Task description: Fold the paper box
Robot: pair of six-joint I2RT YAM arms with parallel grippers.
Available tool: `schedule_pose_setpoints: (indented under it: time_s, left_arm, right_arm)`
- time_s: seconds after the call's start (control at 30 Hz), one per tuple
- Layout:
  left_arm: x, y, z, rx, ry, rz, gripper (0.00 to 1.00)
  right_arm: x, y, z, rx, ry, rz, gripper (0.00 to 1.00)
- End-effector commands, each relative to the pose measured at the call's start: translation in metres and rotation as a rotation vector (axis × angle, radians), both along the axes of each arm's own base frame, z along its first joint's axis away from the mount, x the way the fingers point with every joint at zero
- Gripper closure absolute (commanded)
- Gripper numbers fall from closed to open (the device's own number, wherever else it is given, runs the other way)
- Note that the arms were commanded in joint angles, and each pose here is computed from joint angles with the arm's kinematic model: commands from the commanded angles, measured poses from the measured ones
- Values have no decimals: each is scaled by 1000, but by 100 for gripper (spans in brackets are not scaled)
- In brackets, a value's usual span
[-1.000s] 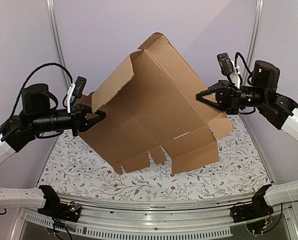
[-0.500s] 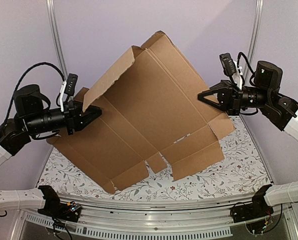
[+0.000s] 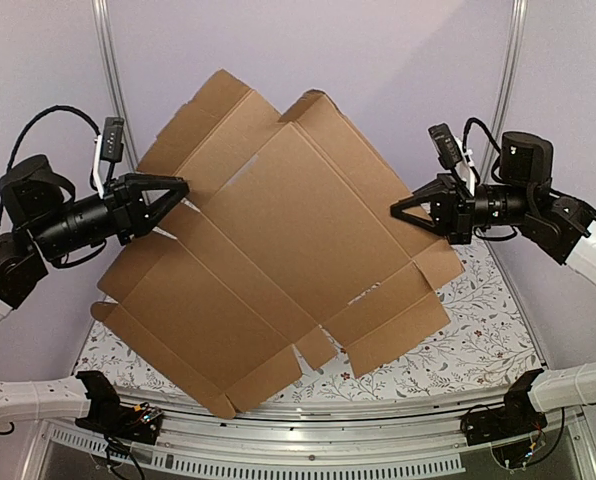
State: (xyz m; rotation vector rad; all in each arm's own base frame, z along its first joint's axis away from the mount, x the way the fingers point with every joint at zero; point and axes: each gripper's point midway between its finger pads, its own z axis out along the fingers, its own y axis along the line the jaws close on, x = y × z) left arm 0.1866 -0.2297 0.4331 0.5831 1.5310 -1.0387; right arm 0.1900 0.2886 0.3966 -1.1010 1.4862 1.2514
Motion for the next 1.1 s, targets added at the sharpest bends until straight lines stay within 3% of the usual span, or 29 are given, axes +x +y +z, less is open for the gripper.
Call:
schedule_pose_setpoints:
  time_s: [0.0, 0.53, 1.07]
  left_arm:
    - [9, 12, 23, -52, -40, 88, 62]
    - [30, 15, -5, 43, -12, 185, 62]
    - [49, 40, -61, 202, 28, 360, 62]
  right_arm:
    - [-6, -1, -23, -81, 0, 2, 100]
    - [-19, -9, -22, -82, -61, 20, 100]
    - [-22, -6, -4, -25, -51, 45, 100]
